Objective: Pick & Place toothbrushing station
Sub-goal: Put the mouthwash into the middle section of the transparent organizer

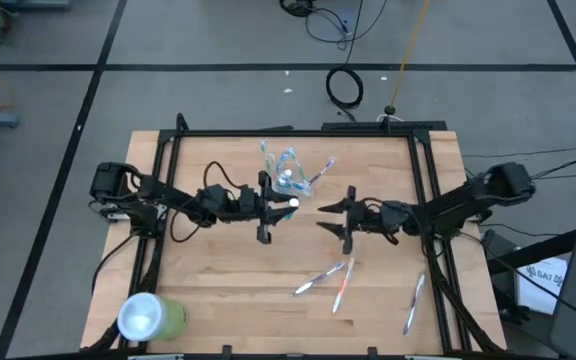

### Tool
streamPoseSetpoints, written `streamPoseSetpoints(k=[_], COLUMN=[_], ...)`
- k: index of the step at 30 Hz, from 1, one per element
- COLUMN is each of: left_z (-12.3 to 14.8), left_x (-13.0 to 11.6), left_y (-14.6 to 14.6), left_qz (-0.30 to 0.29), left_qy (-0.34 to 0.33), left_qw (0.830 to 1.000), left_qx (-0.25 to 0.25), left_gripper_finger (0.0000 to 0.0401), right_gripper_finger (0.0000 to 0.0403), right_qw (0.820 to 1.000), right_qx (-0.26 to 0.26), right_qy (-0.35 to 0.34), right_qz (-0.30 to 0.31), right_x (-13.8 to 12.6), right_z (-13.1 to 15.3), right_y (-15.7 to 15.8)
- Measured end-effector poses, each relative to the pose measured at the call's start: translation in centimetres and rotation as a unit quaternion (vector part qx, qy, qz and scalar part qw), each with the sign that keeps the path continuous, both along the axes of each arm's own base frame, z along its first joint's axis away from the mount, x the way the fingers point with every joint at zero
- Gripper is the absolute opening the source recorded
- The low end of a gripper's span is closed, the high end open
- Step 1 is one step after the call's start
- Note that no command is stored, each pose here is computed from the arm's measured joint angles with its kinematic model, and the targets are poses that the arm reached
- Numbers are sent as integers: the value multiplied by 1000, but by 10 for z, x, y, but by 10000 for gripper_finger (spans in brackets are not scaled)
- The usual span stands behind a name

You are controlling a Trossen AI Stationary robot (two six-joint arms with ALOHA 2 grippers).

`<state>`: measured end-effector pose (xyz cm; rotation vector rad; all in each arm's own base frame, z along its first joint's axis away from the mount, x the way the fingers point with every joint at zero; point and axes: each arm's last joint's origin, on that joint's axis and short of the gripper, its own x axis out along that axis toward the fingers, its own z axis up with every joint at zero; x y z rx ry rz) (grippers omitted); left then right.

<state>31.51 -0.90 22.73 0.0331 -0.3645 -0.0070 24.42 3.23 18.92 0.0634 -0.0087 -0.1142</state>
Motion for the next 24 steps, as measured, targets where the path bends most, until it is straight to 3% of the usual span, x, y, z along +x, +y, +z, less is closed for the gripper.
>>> streamPoseSetpoints(k=[4,8,16,24], left_z=[3,5,6,5], left_x=[2,3,3,4], left_y=[-7,-10,-9,-9], left_qz=[-18,-25,-30,-30], left_qy=[-6,-7,-5,1], left_qw=[1000,1000,999,999], left_qx=[2,-3,-22,-22], left_gripper_finger=[111,91,84,84], right_gripper_finger=[211,240,271,265], right_qw=[997,993,996,995], right_qx=[-8,-11,-17,-23], right_qy=[-65,-109,-73,-81], right_qz=[49,47,45,50], right_x=[9,22,73,82], right_z=[-4,-4,-1,5], right_y=[1,0,-3,-5])
